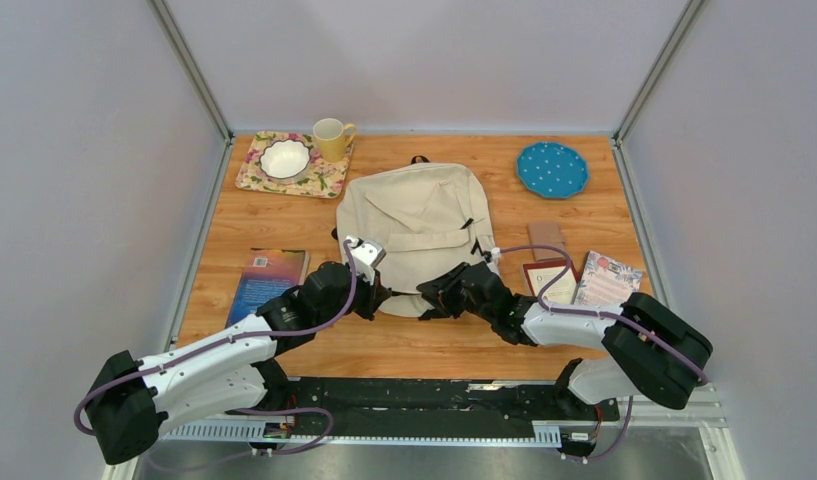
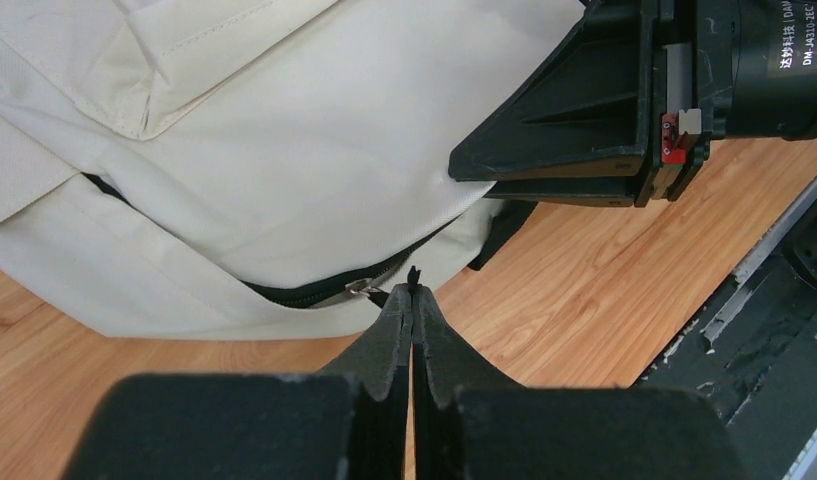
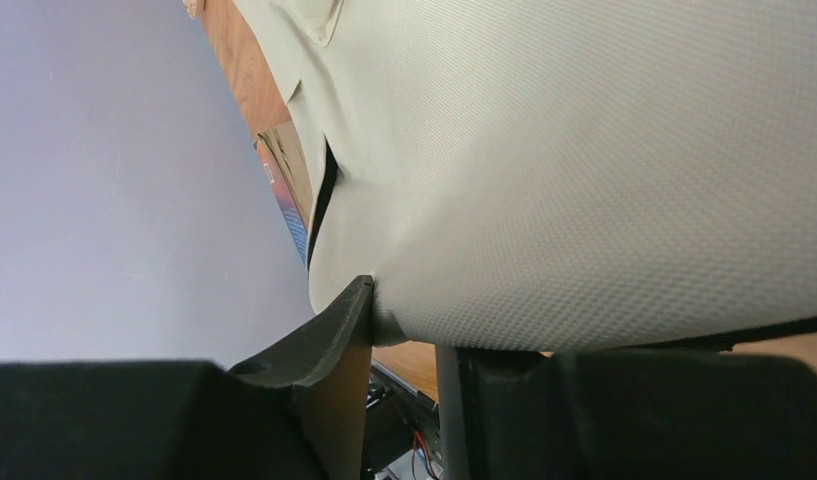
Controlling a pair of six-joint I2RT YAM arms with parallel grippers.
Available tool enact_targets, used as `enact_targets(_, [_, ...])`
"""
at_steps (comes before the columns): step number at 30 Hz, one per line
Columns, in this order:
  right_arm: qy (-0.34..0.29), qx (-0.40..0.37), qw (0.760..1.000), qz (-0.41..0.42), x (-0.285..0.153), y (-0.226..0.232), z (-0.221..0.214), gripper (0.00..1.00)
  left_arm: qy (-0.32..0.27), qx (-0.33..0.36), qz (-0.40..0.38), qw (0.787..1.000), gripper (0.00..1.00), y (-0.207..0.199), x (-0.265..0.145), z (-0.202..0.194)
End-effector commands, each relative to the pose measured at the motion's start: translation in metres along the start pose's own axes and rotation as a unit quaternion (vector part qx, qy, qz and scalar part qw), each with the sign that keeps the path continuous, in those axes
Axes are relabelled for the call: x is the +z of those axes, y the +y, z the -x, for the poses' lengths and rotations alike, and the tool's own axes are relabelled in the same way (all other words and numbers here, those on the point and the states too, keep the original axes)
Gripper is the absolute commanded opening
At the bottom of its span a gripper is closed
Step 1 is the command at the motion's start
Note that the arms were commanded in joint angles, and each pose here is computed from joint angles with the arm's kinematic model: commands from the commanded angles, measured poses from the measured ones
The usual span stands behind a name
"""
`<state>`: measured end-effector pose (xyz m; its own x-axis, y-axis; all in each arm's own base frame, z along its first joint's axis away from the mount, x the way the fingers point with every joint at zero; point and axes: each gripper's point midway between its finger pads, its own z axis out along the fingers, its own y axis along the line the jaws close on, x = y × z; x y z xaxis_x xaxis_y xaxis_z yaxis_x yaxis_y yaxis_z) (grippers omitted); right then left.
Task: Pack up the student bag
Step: Unzip the student bag at the center of the board.
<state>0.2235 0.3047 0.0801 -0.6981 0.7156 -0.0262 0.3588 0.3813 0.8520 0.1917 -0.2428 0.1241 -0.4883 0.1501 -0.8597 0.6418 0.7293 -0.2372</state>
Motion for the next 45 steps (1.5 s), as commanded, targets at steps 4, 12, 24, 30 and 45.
enact_targets(4, [-0.046, -0.021, 0.999, 0.015, 0.002, 0.003, 0.017, 0.07, -0.028, 0.003, -0.018, 0.999, 0.0, -0.01, -0.004, 0.018])
enact_targets(12, [-0.054, -0.106, 0.993, 0.0, -0.014, -0.01, 0.024, 0.0, 0.001, 0.067, 0.1, 0.993, 0.0, 0.042, -0.006, -0.005])
enact_targets(24, [-0.018, -0.155, 0.987, -0.028, -0.039, -0.063, 0.017, 0.0, -0.016, 0.039, 0.198, 0.979, 0.0, 0.101, -0.007, -0.013])
enact_targets(30, [-0.015, -0.18, 0.983, -0.035, -0.045, -0.072, 0.018, 0.0, 0.003, 0.032, 0.206, 0.978, 0.0, 0.112, 0.002, -0.015])
enact_targets(45, [-0.007, -0.19, 0.981, -0.035, -0.045, -0.078, 0.015, 0.0, 0.056, -0.022, 0.285, 0.957, 0.0, 0.155, -0.007, -0.062])
